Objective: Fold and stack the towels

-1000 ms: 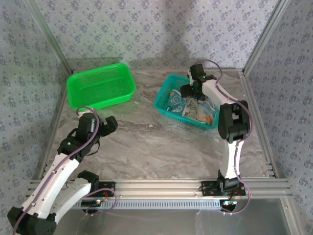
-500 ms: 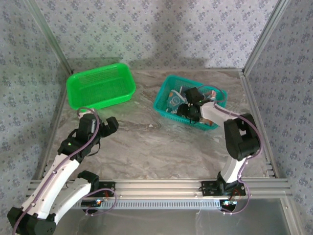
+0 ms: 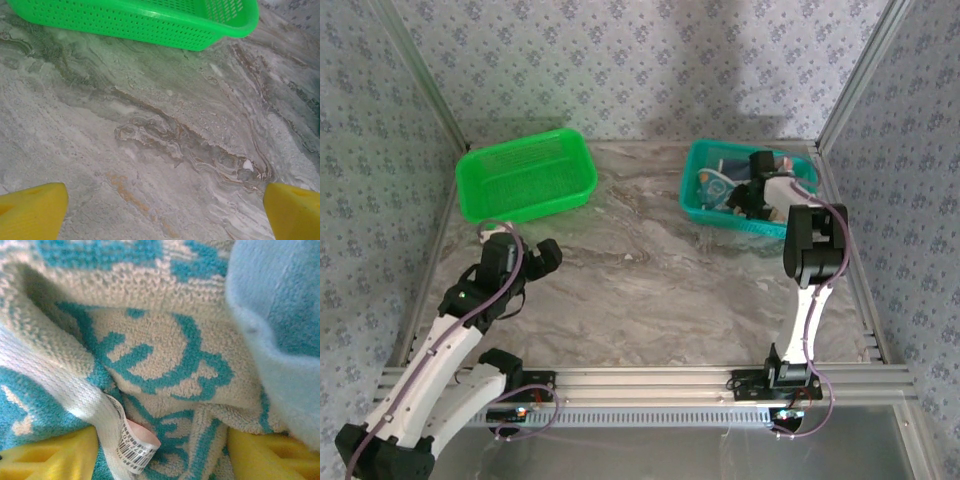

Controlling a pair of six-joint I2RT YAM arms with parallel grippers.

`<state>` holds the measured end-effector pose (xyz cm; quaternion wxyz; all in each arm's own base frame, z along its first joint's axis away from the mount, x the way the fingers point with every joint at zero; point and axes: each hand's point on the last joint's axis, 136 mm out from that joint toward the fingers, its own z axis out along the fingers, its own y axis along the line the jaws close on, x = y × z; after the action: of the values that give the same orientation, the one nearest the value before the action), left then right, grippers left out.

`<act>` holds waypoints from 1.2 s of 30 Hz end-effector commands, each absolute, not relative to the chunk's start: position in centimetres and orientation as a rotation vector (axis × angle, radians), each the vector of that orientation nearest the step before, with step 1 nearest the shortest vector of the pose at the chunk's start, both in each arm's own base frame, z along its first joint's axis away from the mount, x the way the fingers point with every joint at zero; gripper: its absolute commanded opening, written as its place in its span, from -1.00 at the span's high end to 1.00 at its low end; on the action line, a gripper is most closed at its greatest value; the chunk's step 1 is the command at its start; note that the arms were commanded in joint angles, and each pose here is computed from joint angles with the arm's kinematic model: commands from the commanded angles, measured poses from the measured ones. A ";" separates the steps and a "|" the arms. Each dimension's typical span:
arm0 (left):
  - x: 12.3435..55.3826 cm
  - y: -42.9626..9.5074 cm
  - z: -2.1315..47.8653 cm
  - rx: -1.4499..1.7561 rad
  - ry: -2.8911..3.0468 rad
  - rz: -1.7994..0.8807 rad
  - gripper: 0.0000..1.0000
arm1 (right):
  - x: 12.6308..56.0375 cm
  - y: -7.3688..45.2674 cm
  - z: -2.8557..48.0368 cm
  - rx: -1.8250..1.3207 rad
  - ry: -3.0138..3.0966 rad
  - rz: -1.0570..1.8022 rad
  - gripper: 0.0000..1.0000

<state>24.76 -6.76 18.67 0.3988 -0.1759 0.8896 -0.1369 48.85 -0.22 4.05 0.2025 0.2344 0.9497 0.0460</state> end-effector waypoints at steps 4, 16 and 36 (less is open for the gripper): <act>25.4 -7.1 19.6 -0.404 2.269 -0.316 -1.00 | 49.6 -5.2 3.7 0.690 2.721 0.069 -0.42; 26.1 -7.7 19.2 -0.388 2.283 -0.326 -1.00 | 52.0 -3.9 12.0 0.515 2.527 -0.001 -0.48; 26.5 -7.9 19.3 -0.372 2.285 -0.324 -0.99 | 53.8 -2.2 7.5 0.484 2.649 -0.046 0.69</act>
<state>25.95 -7.41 17.62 0.3735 -0.1568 0.9069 -0.1159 53.91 -2.22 4.76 0.2031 0.1796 0.9625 -0.0045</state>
